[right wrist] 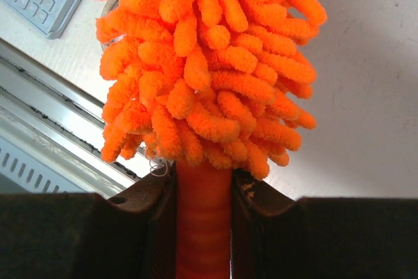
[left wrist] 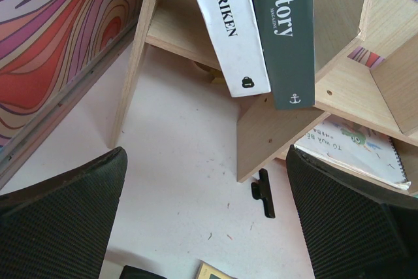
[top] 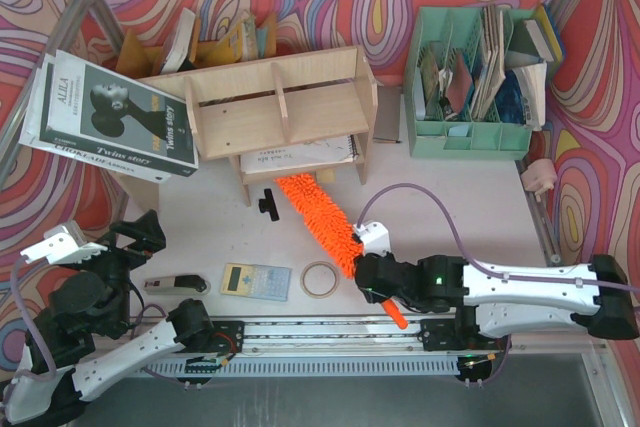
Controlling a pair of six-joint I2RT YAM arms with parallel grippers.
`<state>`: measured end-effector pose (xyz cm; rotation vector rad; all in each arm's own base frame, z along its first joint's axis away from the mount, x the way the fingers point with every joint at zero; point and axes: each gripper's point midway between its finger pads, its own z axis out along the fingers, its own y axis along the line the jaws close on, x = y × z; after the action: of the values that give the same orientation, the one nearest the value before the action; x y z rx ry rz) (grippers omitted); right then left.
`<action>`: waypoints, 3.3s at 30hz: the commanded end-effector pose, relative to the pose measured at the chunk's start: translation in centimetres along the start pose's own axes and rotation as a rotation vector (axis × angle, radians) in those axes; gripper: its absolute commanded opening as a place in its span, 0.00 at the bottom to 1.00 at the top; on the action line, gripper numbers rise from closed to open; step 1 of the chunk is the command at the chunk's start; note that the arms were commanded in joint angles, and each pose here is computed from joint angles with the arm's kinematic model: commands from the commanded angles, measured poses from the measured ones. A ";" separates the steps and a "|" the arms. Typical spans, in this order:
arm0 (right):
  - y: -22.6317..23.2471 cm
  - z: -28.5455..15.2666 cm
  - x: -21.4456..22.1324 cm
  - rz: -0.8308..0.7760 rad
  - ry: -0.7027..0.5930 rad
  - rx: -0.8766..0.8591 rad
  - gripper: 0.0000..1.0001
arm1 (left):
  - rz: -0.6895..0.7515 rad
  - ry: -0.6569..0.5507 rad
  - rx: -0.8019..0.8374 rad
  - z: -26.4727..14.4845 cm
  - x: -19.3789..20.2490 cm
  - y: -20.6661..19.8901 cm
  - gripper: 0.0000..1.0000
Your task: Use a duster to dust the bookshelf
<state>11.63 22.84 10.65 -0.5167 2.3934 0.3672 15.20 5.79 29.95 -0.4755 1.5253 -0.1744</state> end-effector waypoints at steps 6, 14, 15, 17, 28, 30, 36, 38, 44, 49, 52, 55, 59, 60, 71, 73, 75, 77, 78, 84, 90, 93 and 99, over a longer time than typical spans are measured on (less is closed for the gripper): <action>-5.6 -2.7 0.6 0.203 -0.080 0.174 0.00 | -0.003 -0.002 0.002 0.0 0.1 0.1 0.99; -0.6 -1.4 -1.4 0.075 -0.093 -0.022 0.00 | -0.004 -0.001 0.005 0.0 0.1 0.1 0.99; 0.7 -1.3 -1.9 0.052 -0.089 -0.061 0.00 | -0.003 -0.001 0.003 0.0 0.1 0.1 0.99; 2.6 -0.7 -2.5 -0.001 -0.074 -0.106 0.00 | -0.005 -0.002 0.003 0.0 0.1 0.2 0.99; 3.3 0.1 -2.4 -0.025 -0.096 -0.068 0.00 | -0.012 0.001 0.008 -0.1 0.2 0.2 0.98; 1.5 -0.3 -2.1 0.019 -0.101 -0.002 0.00 | -0.007 0.002 0.006 0.0 0.2 0.1 0.99; -3.2 -2.2 -0.8 0.154 -0.112 0.147 0.00 | -0.003 0.002 0.004 0.0 0.2 0.1 0.98; -4.6 -2.7 -0.4 0.180 -0.116 0.190 0.00 | -0.004 0.002 0.003 0.0 0.2 0.1 0.99; -2.3 -2.0 -1.4 0.116 -0.139 0.084 0.00 | -0.012 0.003 0.006 -0.1 0.2 0.2 0.98; 1.9 -0.4 -2.5 0.018 -0.106 -0.011 0.00 | -0.011 0.002 0.006 0.0 0.2 0.1 0.98; 1.3 0.3 -2.2 0.015 -0.089 0.052 0.00 | -0.011 0.002 0.006 -0.1 0.2 0.2 0.98; -0.5 -0.2 -2.0 0.068 -0.113 0.113 0.00 | -0.014 0.001 0.006 -0.1 0.2 0.2 0.98; -3.8 -1.8 -1.6 0.184 -0.163 0.197 0.00 | -0.014 0.000 0.005 -0.1 0.2 0.2 0.99; -4.6 -2.3 -1.4 0.212 -0.170 0.219 0.00 | -0.015 0.000 0.004 -0.1 0.2 0.2 0.99; -4.6 -1.8 -1.6 0.225 -0.171 0.262 0.00 | -0.015 0.000 0.004 -0.1 0.2 0.3 0.98; -3.2 -1.4 -2.5 0.202 -0.187 0.207 0.00 | -0.019 0.001 0.005 -0.1 0.2 0.3 0.99; -3.0 -1.3 -2.8 0.204 -0.192 0.210 0.00 | -0.022 0.002 0.007 -0.1 0.2 0.3 0.98; -3.9 -1.6 -2.5 0.218 -0.189 0.257 0.00 | -0.024 0.001 0.006 -0.1 0.2 0.4 0.99; -4.6 -1.7 -2.2 0.225 -0.184 0.287 0.00 | -0.023 0.001 0.005 -0.1 0.2 0.4 0.98; -7.9 -2.1 1.1 0.332 -0.163 0.359 0.00 | -0.009 0.003 0.004 0.0 0.3 0.1 0.99; -6.1 0.0 2.2 0.283 -0.120 0.278 0.00 | -0.004 0.004 0.002 0.0 0.3 0.1 0.99; -5.8 0.5 2.6 0.239 -0.097 0.286 0.00 | -0.004 0.004 0.001 0.0 0.4 0.1 0.98; -5.3 0.2 1.3 0.213 -0.121 0.278 0.00 | -0.006 0.002 0.001 0.0 0.3 0.1 0.99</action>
<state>11.70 16.84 6.76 -0.1417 2.4287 0.1021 15.14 5.87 29.95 -0.4913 1.5187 -0.1920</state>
